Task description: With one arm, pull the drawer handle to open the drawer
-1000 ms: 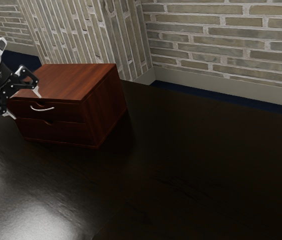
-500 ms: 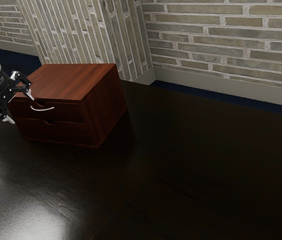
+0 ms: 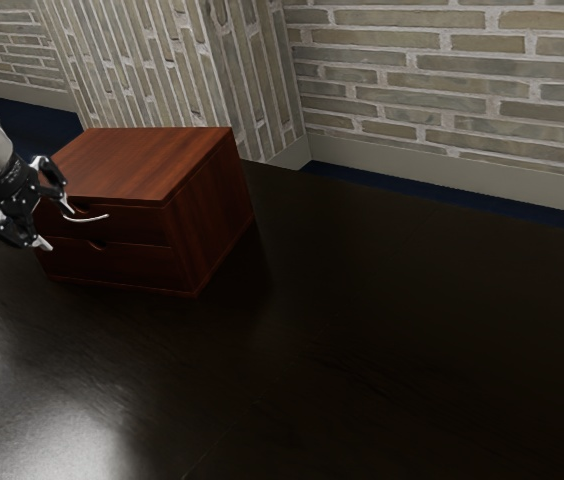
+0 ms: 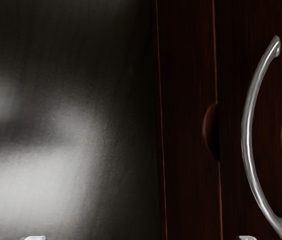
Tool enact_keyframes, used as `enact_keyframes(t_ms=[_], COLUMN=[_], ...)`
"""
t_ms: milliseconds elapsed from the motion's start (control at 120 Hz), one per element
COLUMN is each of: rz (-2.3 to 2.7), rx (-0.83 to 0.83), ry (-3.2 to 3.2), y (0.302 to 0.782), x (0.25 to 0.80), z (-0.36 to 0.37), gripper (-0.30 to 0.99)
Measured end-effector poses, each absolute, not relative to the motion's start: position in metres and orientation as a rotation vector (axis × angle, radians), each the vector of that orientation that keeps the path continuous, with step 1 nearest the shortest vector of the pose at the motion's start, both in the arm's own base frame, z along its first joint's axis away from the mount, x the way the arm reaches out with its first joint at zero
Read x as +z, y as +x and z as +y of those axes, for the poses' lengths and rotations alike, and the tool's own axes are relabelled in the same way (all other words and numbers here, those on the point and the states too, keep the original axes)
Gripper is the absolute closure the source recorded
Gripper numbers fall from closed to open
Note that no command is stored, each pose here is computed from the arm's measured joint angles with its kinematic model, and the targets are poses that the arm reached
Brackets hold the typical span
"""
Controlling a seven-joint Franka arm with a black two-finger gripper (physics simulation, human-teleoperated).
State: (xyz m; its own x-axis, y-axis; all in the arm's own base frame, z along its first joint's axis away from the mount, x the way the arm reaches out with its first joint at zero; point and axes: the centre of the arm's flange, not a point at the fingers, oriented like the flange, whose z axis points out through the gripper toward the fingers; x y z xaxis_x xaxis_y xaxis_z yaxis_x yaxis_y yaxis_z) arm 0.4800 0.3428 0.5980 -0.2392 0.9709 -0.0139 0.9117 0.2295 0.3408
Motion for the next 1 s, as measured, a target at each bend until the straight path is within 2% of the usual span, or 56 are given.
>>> enact_keyframes(t_ms=[267, 642, 1000], rz=[2.263, 2.358, 2.354], rx=[0.454, 0.506, 0.547], ry=[1.809, 1.801, 1.828], y=[0.505, 0.501, 0.525], x=[0.601, 0.591, 0.583], z=[0.332, 0.364, 0.362], gripper=[0.34, 0.36, 0.38])
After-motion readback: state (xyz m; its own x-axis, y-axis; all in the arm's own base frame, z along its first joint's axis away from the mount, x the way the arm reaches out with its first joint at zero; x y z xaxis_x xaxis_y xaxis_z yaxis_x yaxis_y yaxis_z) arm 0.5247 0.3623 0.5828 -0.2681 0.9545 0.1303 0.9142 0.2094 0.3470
